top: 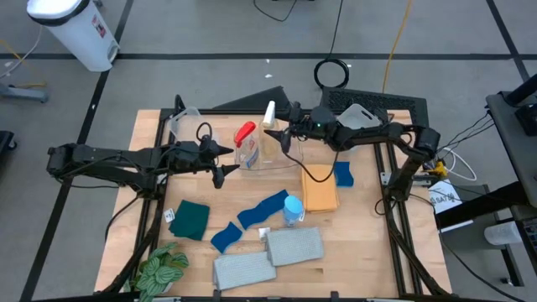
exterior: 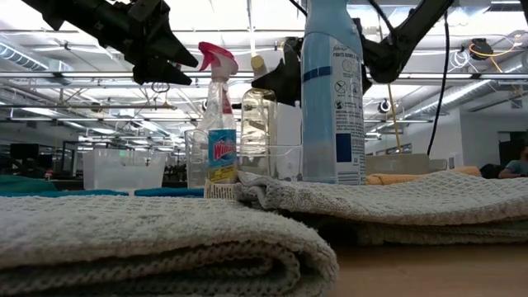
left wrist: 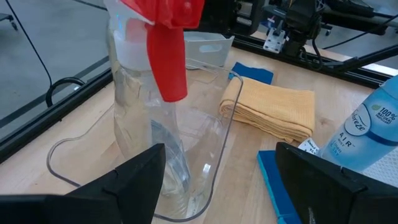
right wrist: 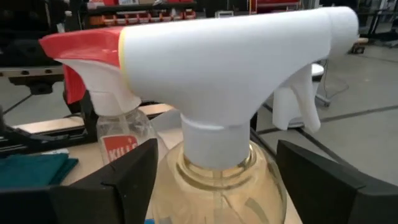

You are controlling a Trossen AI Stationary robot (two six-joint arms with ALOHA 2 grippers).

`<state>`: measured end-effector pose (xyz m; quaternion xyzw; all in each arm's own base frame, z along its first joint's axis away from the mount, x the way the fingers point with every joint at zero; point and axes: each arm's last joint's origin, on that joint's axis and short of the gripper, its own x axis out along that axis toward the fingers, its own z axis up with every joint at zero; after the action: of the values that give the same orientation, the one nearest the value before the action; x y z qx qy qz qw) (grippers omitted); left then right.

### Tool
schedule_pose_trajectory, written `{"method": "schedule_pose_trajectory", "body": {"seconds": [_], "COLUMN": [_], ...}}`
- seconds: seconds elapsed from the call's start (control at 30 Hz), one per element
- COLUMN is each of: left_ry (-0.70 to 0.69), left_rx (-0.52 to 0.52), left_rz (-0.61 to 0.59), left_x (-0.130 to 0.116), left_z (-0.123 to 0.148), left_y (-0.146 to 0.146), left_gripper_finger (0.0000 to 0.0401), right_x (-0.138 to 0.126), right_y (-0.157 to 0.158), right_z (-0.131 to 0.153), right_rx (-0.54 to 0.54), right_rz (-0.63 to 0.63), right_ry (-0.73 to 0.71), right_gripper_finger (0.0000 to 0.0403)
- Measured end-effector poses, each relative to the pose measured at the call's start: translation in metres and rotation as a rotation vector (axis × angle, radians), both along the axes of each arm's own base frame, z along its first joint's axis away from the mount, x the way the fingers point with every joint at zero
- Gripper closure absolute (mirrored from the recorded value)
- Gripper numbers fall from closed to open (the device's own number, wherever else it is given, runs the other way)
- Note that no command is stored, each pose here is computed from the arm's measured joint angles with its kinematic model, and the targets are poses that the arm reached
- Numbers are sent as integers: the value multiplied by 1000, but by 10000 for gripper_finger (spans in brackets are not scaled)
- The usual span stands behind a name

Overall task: Pick & Place Kitchen Items
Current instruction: Put the blue air freshener spray into the transparent bin

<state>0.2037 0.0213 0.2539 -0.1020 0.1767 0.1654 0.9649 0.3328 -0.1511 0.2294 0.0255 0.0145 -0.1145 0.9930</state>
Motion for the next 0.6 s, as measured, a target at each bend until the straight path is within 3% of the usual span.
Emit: {"method": "schedule_pose_trajectory", "body": {"seconds": [0.6], "left_ry": [0], "left_rx": [0], "left_rz": [0], "left_x": [0], "left_z": [0], "left_y": [0], "left_gripper_finger": [93], "right_x": [-7], "right_y": [3], "right_z": [8], "right_rx": [-9], "right_rz": [-4], "right_ry": [57], "right_gripper_finger": [110]}}
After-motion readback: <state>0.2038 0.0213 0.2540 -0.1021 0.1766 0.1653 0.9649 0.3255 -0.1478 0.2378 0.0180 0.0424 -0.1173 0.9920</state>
